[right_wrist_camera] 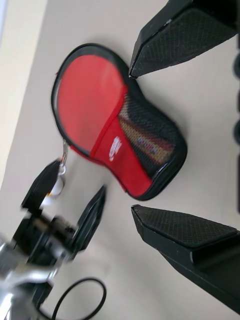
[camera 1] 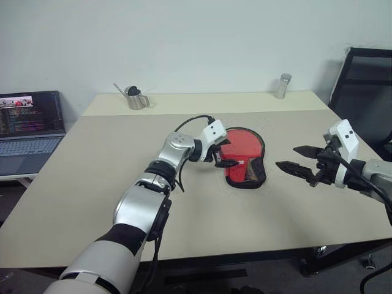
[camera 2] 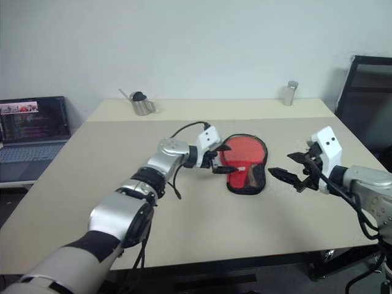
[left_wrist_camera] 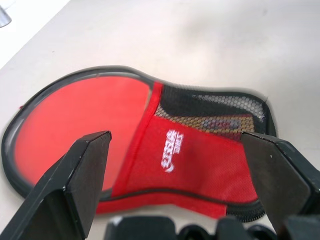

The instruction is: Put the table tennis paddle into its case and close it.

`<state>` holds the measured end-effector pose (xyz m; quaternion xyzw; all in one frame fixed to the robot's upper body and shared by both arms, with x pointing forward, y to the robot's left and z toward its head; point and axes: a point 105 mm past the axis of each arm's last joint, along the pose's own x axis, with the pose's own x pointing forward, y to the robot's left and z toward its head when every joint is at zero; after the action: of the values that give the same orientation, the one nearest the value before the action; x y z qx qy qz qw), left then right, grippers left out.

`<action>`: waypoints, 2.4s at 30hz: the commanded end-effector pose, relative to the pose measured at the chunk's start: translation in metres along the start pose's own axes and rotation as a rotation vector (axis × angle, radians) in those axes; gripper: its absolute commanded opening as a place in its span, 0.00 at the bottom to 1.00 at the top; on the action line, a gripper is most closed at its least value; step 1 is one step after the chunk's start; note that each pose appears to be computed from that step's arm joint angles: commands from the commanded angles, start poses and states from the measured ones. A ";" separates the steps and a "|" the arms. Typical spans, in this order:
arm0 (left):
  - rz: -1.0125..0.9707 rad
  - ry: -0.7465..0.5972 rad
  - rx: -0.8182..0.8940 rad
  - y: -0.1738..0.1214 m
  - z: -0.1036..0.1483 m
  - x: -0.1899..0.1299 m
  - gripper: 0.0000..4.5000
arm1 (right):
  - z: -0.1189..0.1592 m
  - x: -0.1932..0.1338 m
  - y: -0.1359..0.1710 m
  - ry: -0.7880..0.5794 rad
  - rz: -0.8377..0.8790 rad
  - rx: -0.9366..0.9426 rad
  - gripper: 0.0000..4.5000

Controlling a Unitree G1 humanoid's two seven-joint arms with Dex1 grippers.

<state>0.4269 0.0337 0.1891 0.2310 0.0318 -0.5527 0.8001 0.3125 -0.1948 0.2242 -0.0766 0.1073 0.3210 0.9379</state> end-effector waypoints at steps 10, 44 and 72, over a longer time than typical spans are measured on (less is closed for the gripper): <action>0.129 -0.171 -0.111 0.027 -0.014 -0.105 1.00 | -0.004 0.067 -0.039 0.000 -0.105 0.056 0.99; 0.173 -0.193 -0.063 0.007 0.017 -0.122 1.00 | -0.070 0.158 -0.044 0.145 -0.119 0.288 0.95; 0.056 -0.112 -0.158 -0.039 -0.027 -0.166 1.00 | -0.045 0.191 0.071 0.144 0.313 0.468 0.00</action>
<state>0.3389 0.1790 0.1891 0.1282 0.0459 -0.5321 0.8356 0.4151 -0.0493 0.1117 0.1329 0.2714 0.3847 0.8722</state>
